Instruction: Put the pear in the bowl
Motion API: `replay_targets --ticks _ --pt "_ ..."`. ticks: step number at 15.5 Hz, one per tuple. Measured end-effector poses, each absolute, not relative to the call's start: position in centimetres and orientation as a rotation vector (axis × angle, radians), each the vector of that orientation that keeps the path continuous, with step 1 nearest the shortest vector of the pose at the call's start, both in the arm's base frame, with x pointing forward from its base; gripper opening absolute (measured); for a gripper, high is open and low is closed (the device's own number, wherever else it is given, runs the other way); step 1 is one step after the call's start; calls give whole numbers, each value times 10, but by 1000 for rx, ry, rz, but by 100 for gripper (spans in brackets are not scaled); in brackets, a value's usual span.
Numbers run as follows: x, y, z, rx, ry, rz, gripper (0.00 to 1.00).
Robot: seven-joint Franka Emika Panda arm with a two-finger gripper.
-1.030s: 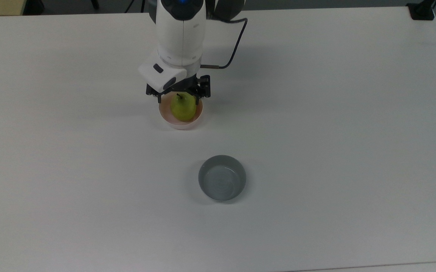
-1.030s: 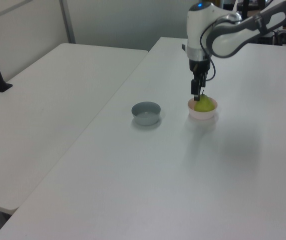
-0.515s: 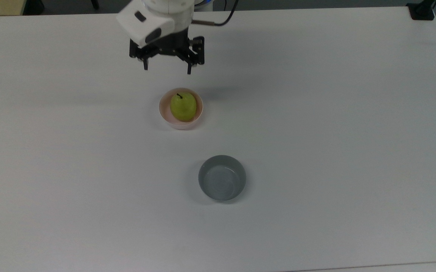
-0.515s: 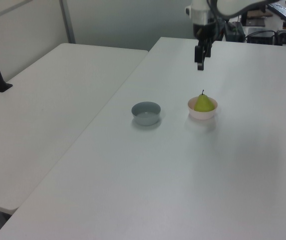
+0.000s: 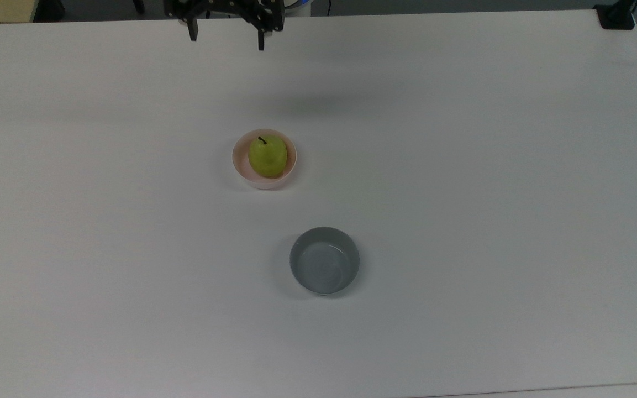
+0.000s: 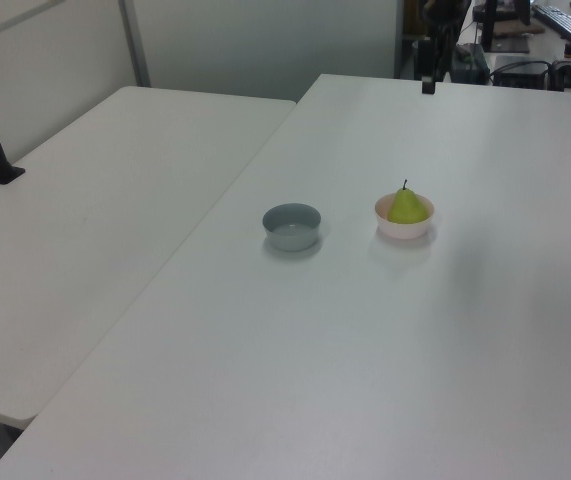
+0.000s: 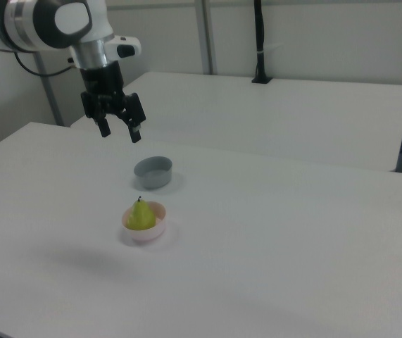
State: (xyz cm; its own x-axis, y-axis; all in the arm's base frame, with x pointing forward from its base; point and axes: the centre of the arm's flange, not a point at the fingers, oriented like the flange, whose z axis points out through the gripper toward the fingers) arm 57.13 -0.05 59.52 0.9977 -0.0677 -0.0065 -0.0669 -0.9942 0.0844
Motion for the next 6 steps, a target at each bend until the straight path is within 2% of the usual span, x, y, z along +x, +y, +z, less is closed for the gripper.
replay_targets --ticks 6 --pt "570 -3 603 3057 -113 -10 100"
